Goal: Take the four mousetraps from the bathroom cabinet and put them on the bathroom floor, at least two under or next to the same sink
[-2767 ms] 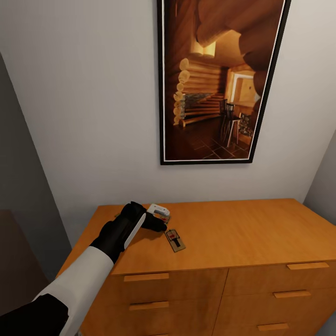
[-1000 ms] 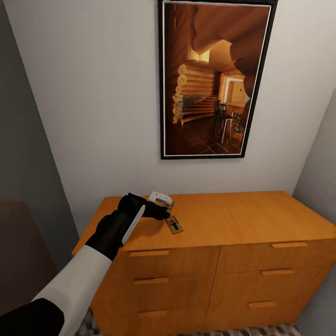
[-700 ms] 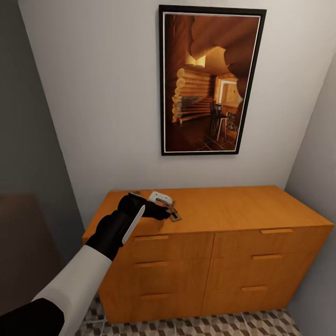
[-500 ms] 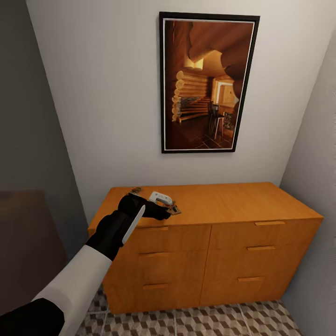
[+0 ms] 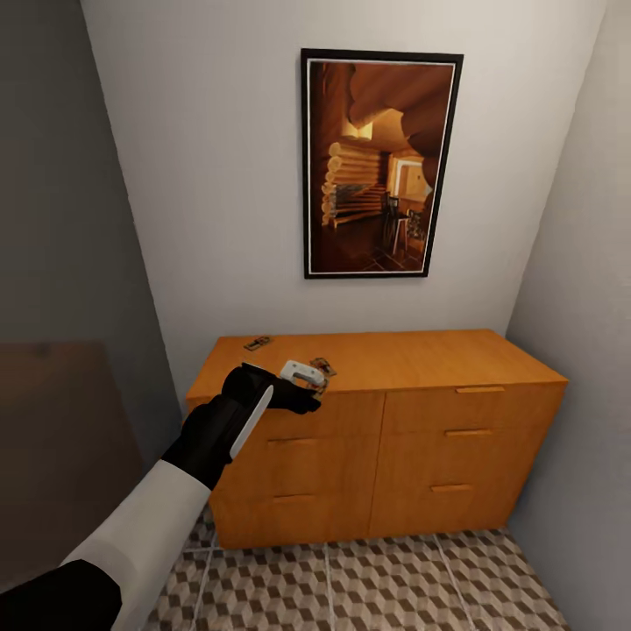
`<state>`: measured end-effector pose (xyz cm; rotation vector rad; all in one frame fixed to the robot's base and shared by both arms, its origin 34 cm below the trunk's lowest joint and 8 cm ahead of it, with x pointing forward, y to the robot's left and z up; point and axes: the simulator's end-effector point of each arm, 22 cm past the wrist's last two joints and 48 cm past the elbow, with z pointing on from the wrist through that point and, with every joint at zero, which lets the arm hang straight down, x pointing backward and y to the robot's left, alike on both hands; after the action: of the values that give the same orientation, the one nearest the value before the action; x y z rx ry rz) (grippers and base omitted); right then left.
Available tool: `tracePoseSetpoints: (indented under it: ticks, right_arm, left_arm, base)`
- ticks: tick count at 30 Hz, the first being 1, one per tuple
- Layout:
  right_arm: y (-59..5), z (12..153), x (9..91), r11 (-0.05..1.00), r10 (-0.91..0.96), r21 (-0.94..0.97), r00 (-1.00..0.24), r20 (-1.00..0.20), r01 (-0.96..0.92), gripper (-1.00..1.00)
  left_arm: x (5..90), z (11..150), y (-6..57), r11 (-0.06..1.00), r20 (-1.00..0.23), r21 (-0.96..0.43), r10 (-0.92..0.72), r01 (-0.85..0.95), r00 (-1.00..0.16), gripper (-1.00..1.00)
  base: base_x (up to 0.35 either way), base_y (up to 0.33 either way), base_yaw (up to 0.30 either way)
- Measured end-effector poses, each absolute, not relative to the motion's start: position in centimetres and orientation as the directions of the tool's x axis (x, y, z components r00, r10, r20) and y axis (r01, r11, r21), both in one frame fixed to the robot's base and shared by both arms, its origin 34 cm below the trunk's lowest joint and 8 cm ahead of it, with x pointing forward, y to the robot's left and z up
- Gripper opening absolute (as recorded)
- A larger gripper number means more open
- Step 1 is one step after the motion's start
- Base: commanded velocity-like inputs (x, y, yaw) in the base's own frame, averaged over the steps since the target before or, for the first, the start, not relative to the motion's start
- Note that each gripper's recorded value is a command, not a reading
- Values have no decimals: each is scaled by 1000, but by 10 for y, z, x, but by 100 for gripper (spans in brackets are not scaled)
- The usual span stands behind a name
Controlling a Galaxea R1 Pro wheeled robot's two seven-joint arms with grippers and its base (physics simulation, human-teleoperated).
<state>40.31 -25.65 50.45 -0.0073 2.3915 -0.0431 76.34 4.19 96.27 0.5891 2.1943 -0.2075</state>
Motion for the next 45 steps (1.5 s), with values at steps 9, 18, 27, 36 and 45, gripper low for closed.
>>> tracePoseSetpoints:
  ticks: [9,18,27,36,45]
  right_arm:
    - [-256,504,403,999,-17,-33,-732,-681,7,-100]
    - [-257,505,403,999,-17,-33,-732,-682,7,-100]
    - [-256,505,403,999,-17,-33,-731,-682,7,-100]
    - [-256,505,403,999,-17,-32,-731,-682,7,-100]
    - [-261,506,405,999,-22,-41,-727,-687,10,-100]
  left_arm:
    - [763,958,43,877,-761,50,343,478,-550,-100]
    - [763,953,44,878,-753,47,345,476,-561,-100]
    - [761,932,49,881,-720,43,355,471,-597,-100]
    - [756,874,66,891,-649,33,363,452,-669,-100]
    - [757,793,92,902,-643,36,351,431,-681,-100]
  base:
    - [-336,0,0]
    - [-285,0,0]
    - [-29,0,0]
    - [-1,0,0]
    - [0,0,0]
